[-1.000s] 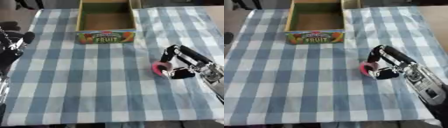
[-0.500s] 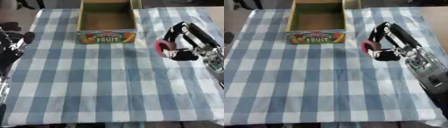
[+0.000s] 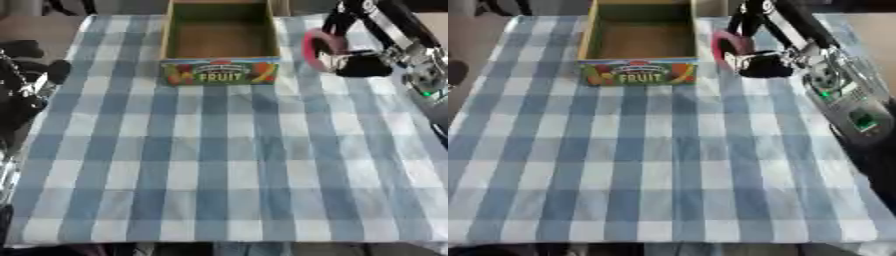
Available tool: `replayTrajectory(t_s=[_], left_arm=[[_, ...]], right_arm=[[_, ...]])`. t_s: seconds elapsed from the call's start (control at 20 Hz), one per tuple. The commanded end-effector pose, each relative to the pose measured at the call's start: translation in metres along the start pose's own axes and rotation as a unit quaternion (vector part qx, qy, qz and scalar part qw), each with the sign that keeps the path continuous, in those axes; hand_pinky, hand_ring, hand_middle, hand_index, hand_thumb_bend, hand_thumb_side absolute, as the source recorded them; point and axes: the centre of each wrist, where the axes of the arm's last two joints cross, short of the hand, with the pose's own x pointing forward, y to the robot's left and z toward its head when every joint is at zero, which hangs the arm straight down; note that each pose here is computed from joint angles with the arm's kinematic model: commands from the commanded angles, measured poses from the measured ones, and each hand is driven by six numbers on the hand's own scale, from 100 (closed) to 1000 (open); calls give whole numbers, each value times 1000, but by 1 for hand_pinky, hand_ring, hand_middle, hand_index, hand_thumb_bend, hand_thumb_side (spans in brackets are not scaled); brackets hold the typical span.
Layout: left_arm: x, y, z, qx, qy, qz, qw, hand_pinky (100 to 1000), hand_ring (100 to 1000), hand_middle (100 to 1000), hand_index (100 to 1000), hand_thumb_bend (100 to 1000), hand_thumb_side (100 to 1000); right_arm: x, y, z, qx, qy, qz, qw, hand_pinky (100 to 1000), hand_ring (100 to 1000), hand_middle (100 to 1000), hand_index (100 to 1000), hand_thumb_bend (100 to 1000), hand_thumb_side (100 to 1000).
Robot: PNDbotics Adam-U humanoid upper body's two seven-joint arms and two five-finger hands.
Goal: Pick up objects on the table and place them in the box.
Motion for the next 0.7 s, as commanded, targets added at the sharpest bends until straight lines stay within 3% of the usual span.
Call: replayTrajectory(t_s=[0.05, 0.4, 0.7], left_arm=[[12, -3, -7, -12, -25, 6, 1000, 587, 592, 602, 712, 840, 500], [23, -15, -14, -31, -45, 23, 998, 587, 597, 602, 710, 839, 501], [32, -23, -18, -46, -60, 34, 997, 586, 597, 603, 709, 837, 501]], right_arm=[[-5, -3, -17, 1, 5, 20, 1000, 545, 526, 318, 388, 100, 100], [-25, 7, -44, -8, 41, 49, 998, 549, 531, 323, 394, 100, 100], [-46, 17, -53, -23, 80, 78, 994, 554, 541, 328, 400, 100, 100]])
